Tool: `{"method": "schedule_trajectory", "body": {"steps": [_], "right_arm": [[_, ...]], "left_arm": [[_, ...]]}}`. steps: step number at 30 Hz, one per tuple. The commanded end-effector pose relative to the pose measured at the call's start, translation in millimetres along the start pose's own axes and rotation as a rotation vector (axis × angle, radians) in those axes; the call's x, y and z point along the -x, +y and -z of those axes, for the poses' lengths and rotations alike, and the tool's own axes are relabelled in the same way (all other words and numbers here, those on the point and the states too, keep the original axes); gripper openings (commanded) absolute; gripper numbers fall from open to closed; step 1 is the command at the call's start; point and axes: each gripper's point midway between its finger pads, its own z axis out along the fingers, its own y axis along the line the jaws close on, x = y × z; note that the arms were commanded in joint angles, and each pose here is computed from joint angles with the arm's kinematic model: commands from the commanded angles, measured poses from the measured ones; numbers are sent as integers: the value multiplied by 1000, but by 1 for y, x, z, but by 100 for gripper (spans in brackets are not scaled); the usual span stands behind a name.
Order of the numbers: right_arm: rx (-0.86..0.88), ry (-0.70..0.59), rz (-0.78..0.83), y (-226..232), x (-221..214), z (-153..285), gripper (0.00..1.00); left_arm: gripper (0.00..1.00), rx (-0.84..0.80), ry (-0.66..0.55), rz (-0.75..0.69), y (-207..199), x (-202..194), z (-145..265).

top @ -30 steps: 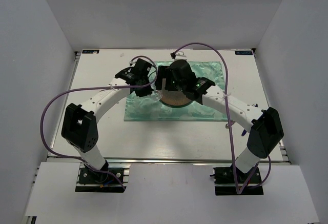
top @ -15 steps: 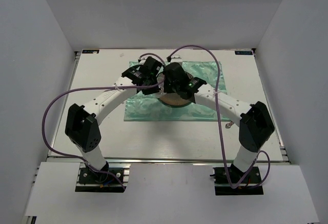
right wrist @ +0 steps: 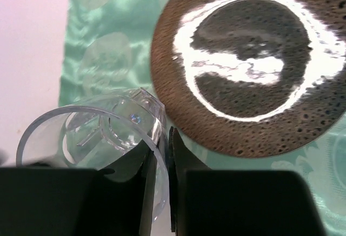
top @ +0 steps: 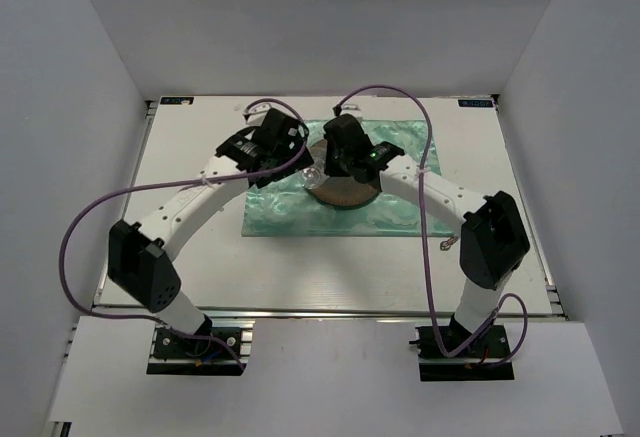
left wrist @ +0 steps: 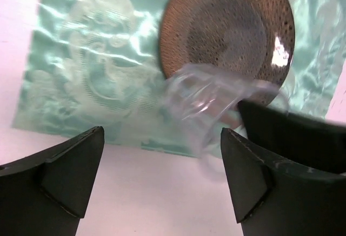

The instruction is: Set the dinner table for one person

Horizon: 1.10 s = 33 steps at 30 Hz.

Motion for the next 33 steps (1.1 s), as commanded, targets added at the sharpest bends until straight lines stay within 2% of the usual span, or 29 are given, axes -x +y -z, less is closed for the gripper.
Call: {"method": "schedule_trajectory", "body": {"steps": [1, 3, 4, 5, 6, 7, 8, 9, 10, 11, 13, 14, 19, 23, 30, 31, 32, 33], "right_arm": [[-96, -70, -107, -32, 38, -8, 0], [-158, -92, -128, -55, 59, -13, 0], [-217, -105, -145, -85, 76, -16, 0], [-253, -78, -134, -96, 74, -31, 0], [-267, -97, -135, -101, 99, -25, 0], [-324, -68, -130, -133, 101, -42, 0], [-346, -62, -130, -144, 107, -48, 0], [-340, -98, -136, -145, 131, -45, 0], [-378, -45, -147, -170, 122, -59, 0], [-389, -42, -164, -189, 127, -63, 0], [-372, -22, -201, -214, 131, -77, 0], [-394, -22, -223, -242, 135, -78, 0], [-380, -15, -217, -275, 138, -98, 0], [-389, -17, -226, -297, 142, -102, 0], [-389, 24, -224, -310, 129, -111, 1], [-391, 25, -225, -311, 129, -111, 9], [-391, 24, -227, -310, 130, -108, 24], [-392, 20, -232, -311, 131, -106, 66]], "left_arm": [[98, 23, -179, 132, 22, 41, 41], [98, 33, -239, 137, 33, 52, 60], [98, 44, -253, 131, 38, 56, 66], [98, 63, -256, 106, 46, 56, 76], [98, 85, -270, 91, 53, 58, 81], [98, 106, -272, 81, 62, 58, 84], [98, 124, -265, 34, 70, 55, 86], [98, 126, -263, 6, 80, 48, 91], [98, 128, -256, -15, 86, 43, 93], [98, 109, -272, -42, 93, 42, 102], [98, 125, -235, -122, 111, 21, 95], [98, 125, -236, -142, 115, 18, 95], [98, 157, -232, -194, 143, 1, 98], [98, 149, -252, -191, 149, -2, 99], [98, 138, -210, -207, 147, -14, 88], [98, 142, -205, -211, 148, -15, 87], [98, 143, -205, -211, 149, -15, 87], [98, 142, -205, -211, 149, -15, 87]]}}
